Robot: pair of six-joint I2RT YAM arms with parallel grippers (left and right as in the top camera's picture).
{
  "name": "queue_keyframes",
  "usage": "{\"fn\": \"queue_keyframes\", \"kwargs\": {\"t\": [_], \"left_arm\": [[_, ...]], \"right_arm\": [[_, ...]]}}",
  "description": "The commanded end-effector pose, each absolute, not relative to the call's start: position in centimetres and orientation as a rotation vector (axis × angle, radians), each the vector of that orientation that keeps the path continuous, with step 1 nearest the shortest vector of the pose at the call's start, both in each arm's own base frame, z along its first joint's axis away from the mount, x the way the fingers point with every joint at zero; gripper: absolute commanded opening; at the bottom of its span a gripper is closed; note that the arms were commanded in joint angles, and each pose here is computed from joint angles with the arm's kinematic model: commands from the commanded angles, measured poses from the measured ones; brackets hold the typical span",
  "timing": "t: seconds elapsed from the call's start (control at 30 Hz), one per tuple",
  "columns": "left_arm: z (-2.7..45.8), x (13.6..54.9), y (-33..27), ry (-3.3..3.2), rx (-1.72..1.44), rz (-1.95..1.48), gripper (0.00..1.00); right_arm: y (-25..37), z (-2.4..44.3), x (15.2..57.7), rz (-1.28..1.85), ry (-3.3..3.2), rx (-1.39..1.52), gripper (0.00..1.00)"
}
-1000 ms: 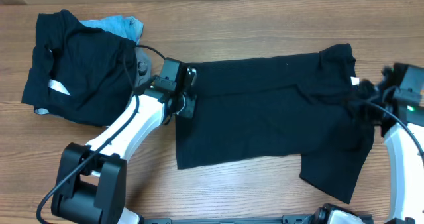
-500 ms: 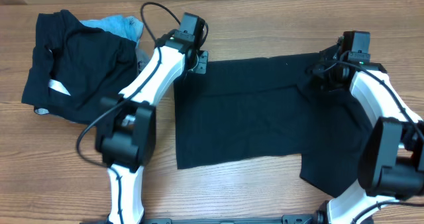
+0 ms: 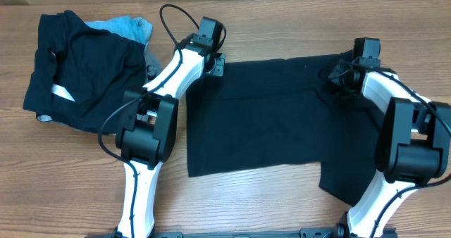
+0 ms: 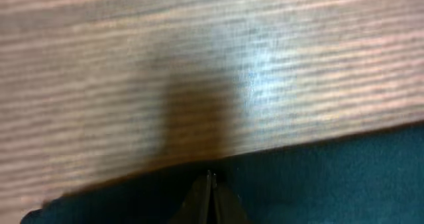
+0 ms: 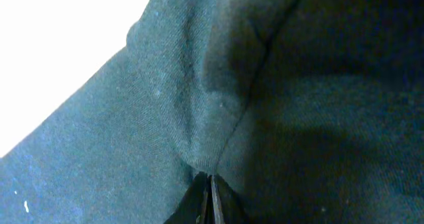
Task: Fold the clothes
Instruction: 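Release the shirt and raise both grippers to its top corners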
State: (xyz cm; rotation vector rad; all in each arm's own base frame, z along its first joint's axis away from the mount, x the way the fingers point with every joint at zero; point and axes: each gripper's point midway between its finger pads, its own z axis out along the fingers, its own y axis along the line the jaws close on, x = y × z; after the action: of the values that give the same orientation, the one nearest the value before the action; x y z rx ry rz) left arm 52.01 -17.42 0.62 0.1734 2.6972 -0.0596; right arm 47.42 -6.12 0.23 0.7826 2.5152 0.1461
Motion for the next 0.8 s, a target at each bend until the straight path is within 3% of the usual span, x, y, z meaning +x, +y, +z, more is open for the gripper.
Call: {"fn": "queue_keyframes", "kwargs": {"t": [0.0, 0.33, 0.63, 0.77], "left_arm": [[-2.9, 52.0, -17.2, 2.731, 0.215, 0.013, 0.04], [0.9, 56.7, -18.3, 2.557, 0.194, -0.008, 0.04], [1.1, 57.1, -18.6, 2.536, 0.204, -0.026, 0.04], [3.4, 58.0, -19.0, 2.511, 0.226, -0.024, 0.04]], "right_arm": [[-7.1, -2.7, 47.4, 0.093, 2.514, 0.87, 0.04], [-7.6, -3.8, 48.0, 0.139, 2.419, 1.066, 0.04], [-6.6, -6.0, 42.6, 0.074, 2.629, 1.181, 0.04], [-6.3, -3.2, 43.7, 0.11, 2.641, 1.177, 0.04]]}}
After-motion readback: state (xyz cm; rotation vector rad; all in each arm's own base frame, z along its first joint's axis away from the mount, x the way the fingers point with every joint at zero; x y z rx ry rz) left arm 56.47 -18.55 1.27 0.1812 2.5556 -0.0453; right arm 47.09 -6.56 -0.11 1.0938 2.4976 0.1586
